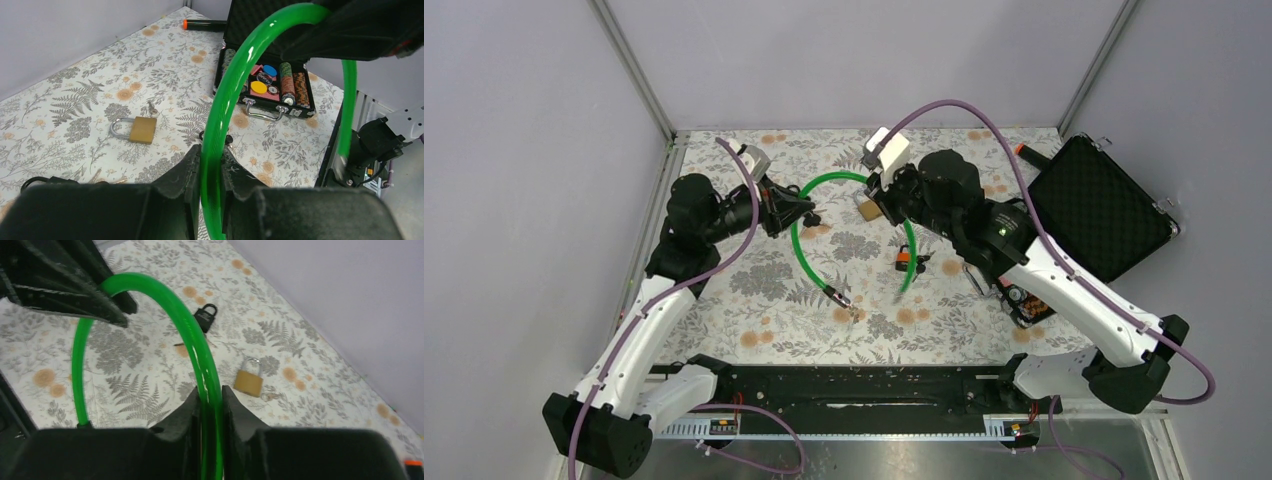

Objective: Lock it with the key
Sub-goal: Pick up the lock from the center of the board.

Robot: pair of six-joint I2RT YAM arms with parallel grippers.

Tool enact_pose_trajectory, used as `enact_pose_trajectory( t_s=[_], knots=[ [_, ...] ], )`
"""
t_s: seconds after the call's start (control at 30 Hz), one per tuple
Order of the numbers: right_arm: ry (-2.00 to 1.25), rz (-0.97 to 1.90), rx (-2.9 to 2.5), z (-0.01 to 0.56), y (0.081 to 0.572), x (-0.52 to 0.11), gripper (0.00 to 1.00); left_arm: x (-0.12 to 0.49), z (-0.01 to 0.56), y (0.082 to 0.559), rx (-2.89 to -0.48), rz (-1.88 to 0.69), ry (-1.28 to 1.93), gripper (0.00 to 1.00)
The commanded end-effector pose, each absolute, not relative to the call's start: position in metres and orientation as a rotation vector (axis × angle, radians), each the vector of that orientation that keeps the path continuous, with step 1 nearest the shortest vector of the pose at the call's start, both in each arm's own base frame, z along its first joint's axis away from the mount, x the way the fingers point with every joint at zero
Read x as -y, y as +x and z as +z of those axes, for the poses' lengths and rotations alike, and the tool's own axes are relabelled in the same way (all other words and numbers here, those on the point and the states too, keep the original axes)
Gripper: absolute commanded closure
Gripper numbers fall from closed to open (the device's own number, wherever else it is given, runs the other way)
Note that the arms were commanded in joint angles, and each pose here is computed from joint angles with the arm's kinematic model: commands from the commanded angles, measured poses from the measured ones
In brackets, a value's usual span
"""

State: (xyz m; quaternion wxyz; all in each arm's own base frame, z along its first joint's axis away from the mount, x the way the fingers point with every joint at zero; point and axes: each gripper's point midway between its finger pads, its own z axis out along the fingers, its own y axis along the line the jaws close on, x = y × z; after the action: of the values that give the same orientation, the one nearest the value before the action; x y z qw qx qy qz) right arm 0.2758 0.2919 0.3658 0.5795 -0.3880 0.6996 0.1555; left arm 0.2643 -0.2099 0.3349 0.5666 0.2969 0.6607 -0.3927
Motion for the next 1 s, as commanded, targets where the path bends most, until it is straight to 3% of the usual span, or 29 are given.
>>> enact_pose_trajectory(
  t_s=[0.0,0.03,0.13,0.2,0.27,0.63,0.97],
  knots=[
    [-0.841,0.441,-1.573,0.391,0.268,-0.294,0.97,0.213,0.384,0.249,-1.398,-0.939,0.740,0.89],
    [-0.812,0.451,-1.558,0.396,0.268,-0.292,1.00,0.213,0.384,0.249,-1.402,-0.947,0.734,0.81],
    [-0.712,0.492,-1.496,0.418,0.263,-0.282,1.00,0.213,0.383,0.250,-1.423,-0.973,0.689,0.34],
    [-0.648,0.517,-1.457,0.433,0.259,-0.274,1.00,0.212,0.378,0.253,-1.438,-0.982,0.645,0.20],
    [-0.582,0.537,-1.425,0.448,0.255,-0.264,1.00,0.209,0.367,0.260,-1.464,-0.984,0.580,0.13],
    [-0.451,0.592,-1.379,0.490,0.234,-0.231,1.00,0.203,0.333,0.287,-1.548,-0.963,0.402,0.13],
    [-0.336,0.596,-1.389,0.502,0.233,-0.213,1.00,0.207,0.333,0.286,-1.521,-1.044,0.347,0.26]
  ],
)
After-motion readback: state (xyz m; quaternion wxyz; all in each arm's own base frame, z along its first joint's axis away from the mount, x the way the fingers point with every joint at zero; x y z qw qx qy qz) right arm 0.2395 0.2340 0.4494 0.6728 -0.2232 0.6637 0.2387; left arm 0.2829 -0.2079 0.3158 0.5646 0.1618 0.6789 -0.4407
